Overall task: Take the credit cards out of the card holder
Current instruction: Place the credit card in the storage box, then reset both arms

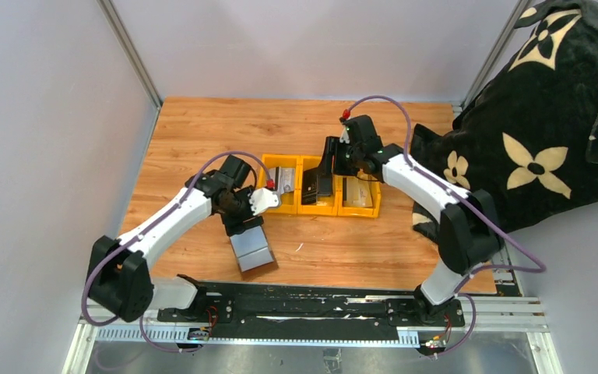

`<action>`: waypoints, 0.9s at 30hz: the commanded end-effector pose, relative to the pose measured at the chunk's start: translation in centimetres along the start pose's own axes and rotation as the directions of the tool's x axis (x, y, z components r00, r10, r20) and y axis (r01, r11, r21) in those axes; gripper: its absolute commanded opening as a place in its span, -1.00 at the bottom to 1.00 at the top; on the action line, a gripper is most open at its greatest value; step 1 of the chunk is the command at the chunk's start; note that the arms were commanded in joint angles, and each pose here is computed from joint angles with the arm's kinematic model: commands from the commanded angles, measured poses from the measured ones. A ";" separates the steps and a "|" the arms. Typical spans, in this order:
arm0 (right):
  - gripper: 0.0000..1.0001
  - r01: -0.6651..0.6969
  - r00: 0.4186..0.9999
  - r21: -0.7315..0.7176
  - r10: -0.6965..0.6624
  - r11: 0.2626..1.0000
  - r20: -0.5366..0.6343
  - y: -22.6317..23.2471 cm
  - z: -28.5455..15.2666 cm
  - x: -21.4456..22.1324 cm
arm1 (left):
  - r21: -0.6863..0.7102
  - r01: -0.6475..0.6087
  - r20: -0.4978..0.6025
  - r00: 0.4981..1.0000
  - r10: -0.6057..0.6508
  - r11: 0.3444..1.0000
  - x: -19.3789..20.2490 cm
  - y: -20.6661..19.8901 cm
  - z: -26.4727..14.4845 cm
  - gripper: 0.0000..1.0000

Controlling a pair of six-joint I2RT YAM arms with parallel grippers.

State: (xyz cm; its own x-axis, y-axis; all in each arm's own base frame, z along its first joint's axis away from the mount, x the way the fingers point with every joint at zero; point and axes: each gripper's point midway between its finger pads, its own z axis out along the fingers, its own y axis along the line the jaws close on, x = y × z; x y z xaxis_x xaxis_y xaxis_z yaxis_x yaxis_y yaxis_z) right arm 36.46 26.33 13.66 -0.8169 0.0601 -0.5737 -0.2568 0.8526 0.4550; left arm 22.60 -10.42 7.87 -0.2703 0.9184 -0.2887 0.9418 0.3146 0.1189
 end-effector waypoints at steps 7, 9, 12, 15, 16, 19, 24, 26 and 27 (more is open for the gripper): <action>0.55 0.035 0.948 0.300 -0.127 0.953 0.292 -6.1 -10.9 -3.0 | -0.242 0.213 0.212 0.964 -0.162 0.947 -2.0 6.7 -5.2 1.00; 0.58 0.001 0.928 0.393 -0.148 0.920 0.343 -8.7 -12.7 -3.1 | -0.260 0.329 0.270 0.927 -0.259 0.908 -1.3 9.2 -5.8 1.00; 0.73 -0.068 0.887 0.522 -0.188 0.850 0.422 -12.4 -15.6 -2.9 | -0.251 0.504 0.388 0.835 -0.391 0.827 0.0 12.8 -7.0 1.00; 0.78 -0.151 0.856 0.583 -0.189 0.798 0.481 -15.5 -17.3 -2.2 | -0.264 0.640 0.487 0.735 -0.472 0.722 2.5 16.2 -7.8 1.00; 0.79 -0.160 0.845 0.601 -0.206 0.783 0.494 -16.3 -17.7 -2.1 | -0.271 0.675 0.512 0.705 -0.491 0.686 3.5 16.9 -7.8 1.00; 0.80 -0.185 0.819 0.696 -0.282 0.694 0.499 -19.4 -18.1 -0.8 | -0.242 0.767 0.583 0.605 -0.542 0.594 5.8 17.7 -6.7 1.00; 0.80 -0.211 0.836 0.762 -0.292 0.612 0.465 -22.3 -17.8 0.4 | -0.233 0.860 0.770 0.449 -0.454 0.455 8.0 19.0 -6.3 1.00; 0.80 -0.226 0.823 0.783 -0.317 0.580 0.472 -23.2 -18.1 0.7 | -0.226 0.878 0.821 0.405 -0.403 0.422 8.4 18.7 -6.1 1.00; 0.80 -0.235 0.811 0.781 -0.327 0.579 0.486 -23.6 -18.2 0.6 | -0.224 0.881 0.828 0.398 -0.395 0.417 8.4 18.6 -6.1 1.00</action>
State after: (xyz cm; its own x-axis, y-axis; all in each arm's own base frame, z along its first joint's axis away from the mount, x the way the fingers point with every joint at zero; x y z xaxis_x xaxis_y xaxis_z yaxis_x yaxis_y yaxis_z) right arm 32.29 -0.25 14.01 -0.4210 0.0565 -0.9053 0.3350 0.9372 -0.0973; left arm 34.13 4.33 9.29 -0.5628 0.1161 -0.8184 0.1659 0.9858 0.0257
